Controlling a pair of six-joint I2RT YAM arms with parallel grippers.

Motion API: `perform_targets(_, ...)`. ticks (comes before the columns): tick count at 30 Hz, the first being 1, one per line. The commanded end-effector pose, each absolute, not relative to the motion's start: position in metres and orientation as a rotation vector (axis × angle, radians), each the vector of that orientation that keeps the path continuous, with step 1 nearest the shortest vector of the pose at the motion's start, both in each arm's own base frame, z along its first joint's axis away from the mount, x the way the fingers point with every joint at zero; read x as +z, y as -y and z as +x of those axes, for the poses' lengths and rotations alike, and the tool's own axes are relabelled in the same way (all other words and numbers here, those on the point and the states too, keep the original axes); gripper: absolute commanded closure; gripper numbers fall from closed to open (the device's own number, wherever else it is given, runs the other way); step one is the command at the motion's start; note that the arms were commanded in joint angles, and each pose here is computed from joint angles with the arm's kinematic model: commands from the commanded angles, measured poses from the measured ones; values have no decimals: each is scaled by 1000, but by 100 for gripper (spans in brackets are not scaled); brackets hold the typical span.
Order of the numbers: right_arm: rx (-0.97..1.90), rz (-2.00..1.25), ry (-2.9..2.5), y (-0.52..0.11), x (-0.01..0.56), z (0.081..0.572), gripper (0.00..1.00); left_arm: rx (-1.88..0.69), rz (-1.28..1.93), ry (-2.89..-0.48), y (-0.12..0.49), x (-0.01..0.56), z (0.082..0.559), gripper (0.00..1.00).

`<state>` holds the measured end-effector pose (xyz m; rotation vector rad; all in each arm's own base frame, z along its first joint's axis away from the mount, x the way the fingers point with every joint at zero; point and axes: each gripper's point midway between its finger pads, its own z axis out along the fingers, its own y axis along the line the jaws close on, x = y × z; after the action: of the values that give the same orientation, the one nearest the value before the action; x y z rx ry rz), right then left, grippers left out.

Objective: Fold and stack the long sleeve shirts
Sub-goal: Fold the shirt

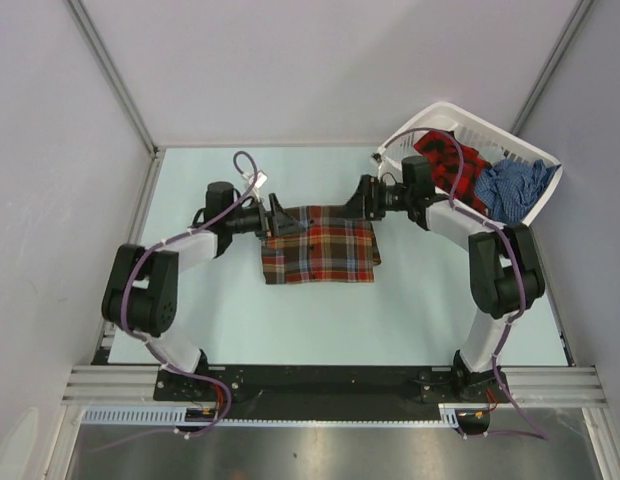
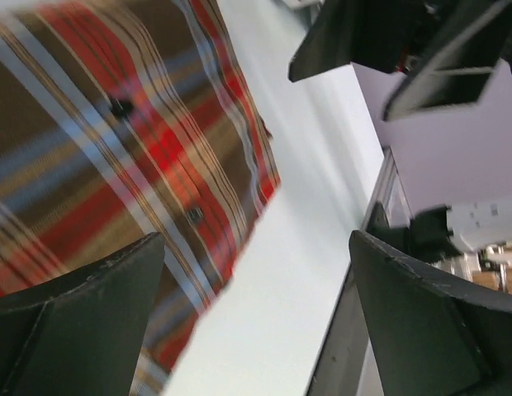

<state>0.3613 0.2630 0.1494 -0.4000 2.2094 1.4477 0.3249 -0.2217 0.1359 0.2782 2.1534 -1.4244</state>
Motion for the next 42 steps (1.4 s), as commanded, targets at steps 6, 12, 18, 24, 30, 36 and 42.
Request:
perform_targets(6, 1364, -148, -2254, -265, 57, 424, 21, -1293, -124, -2257, 215, 51, 391, 0)
perform_targets(12, 1179, -191, -2306, -223, 33, 430, 23, -1229, -70, -2337, 186, 27, 368, 1)
perform_targets(18, 1287, -317, -2113, -249, 125, 427, 23, -1293, 245, -2098, 212, 122, 367, 1)
perform_targets(24, 1364, -310, -2087, -286, 122, 449, 32, -1272, 248, -2022, 242, 142, 412, 1)
perform_targets(30, 1255, -193, -2177, -270, 57, 477, 48, -1262, -13, -2114, 236, 87, 456, 1)
perform_targets(36, 1051, -157, -2241, -240, 18, 494, 50, -1216, -241, -2207, 199, 35, 460, 0)
perform_targets(42, 1136, -279, -2167, -263, 104, 469, 37, -1129, 88, -2102, 188, 110, 442, 1)
